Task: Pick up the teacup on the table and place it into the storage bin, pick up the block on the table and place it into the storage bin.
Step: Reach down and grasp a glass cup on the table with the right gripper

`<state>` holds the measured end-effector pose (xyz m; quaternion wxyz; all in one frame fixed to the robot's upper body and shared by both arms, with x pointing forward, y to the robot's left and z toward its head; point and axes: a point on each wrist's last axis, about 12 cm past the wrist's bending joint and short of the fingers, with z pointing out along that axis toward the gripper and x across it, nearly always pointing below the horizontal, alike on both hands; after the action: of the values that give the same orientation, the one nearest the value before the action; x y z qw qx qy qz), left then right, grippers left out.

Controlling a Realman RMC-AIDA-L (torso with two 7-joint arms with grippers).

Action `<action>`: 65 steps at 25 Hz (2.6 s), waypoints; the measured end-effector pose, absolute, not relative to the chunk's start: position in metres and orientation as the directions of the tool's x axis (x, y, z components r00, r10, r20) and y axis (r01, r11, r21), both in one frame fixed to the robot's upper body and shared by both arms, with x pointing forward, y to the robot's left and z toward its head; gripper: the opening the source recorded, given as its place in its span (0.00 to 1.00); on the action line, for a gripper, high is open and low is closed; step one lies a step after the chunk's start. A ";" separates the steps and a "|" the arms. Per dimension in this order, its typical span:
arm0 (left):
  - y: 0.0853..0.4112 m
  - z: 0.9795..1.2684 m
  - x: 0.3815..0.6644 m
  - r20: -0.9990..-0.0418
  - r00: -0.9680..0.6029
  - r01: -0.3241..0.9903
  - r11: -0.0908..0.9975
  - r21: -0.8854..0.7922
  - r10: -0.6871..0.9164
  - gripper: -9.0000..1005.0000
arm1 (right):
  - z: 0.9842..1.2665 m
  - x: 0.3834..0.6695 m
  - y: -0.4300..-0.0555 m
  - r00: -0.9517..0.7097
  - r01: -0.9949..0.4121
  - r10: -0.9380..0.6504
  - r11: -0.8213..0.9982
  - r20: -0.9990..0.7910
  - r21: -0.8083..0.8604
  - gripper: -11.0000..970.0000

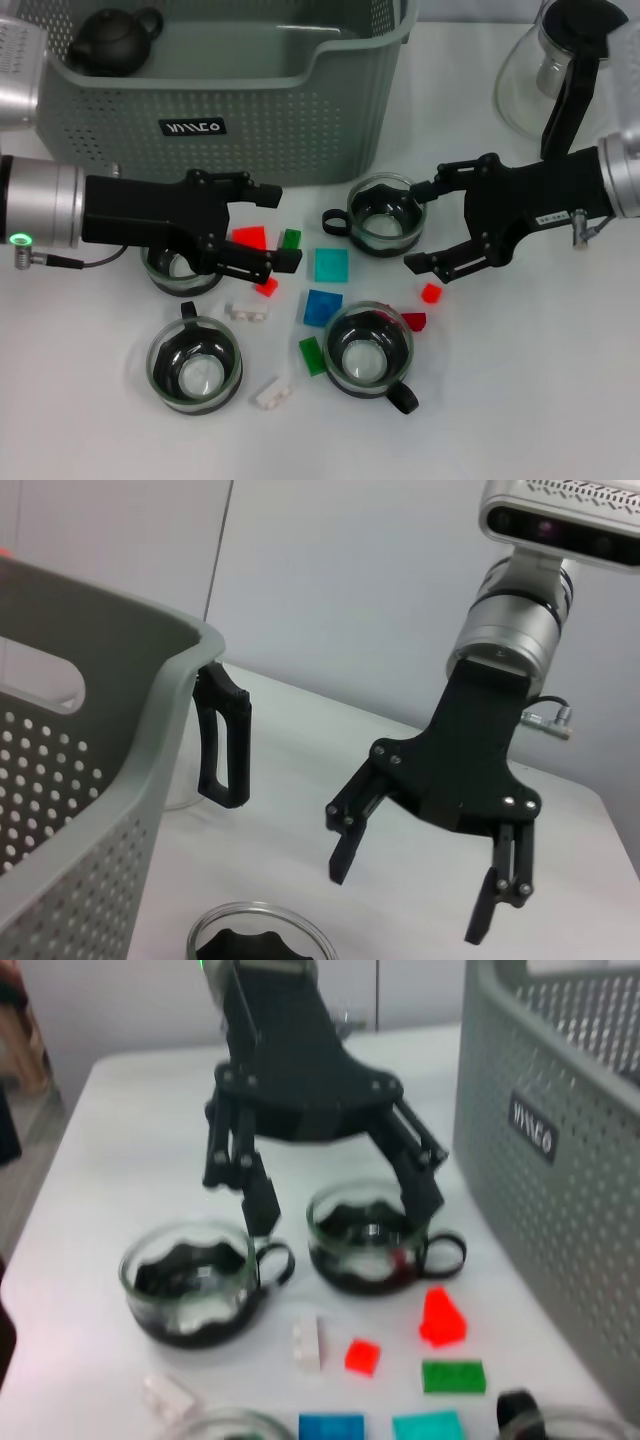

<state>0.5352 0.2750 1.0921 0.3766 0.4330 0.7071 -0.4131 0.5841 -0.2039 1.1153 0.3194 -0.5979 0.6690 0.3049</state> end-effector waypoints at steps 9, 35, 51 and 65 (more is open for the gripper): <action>0.275 1.091 0.534 -0.890 -0.345 0.922 0.287 -0.261 0.299 0.94 | 1.127 0.601 -0.183 -0.042 -0.999 -0.741 0.052 -0.671 0.004 0.95; 0.273 1.089 0.532 -0.899 -0.347 0.916 0.300 -0.265 0.266 0.94 | 1.120 0.610 -0.129 0.145 -0.987 -0.876 -0.095 -0.460 -0.131 0.94; 0.273 1.085 0.529 -0.901 -0.355 0.912 0.304 -0.275 0.250 0.94 | 1.110 0.606 -0.113 0.169 -0.982 -0.891 -0.114 -0.421 -0.151 0.94; 0.275 1.083 0.526 -0.899 -0.359 0.910 0.308 -0.277 0.249 0.94 | 1.108 0.611 -0.109 0.106 -0.989 -0.897 -0.050 -0.429 -0.141 0.91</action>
<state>0.5259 0.2749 1.0830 0.3912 0.4094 0.7079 -0.4222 0.6106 -0.1094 1.1080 0.2027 -0.7155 0.6589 0.1131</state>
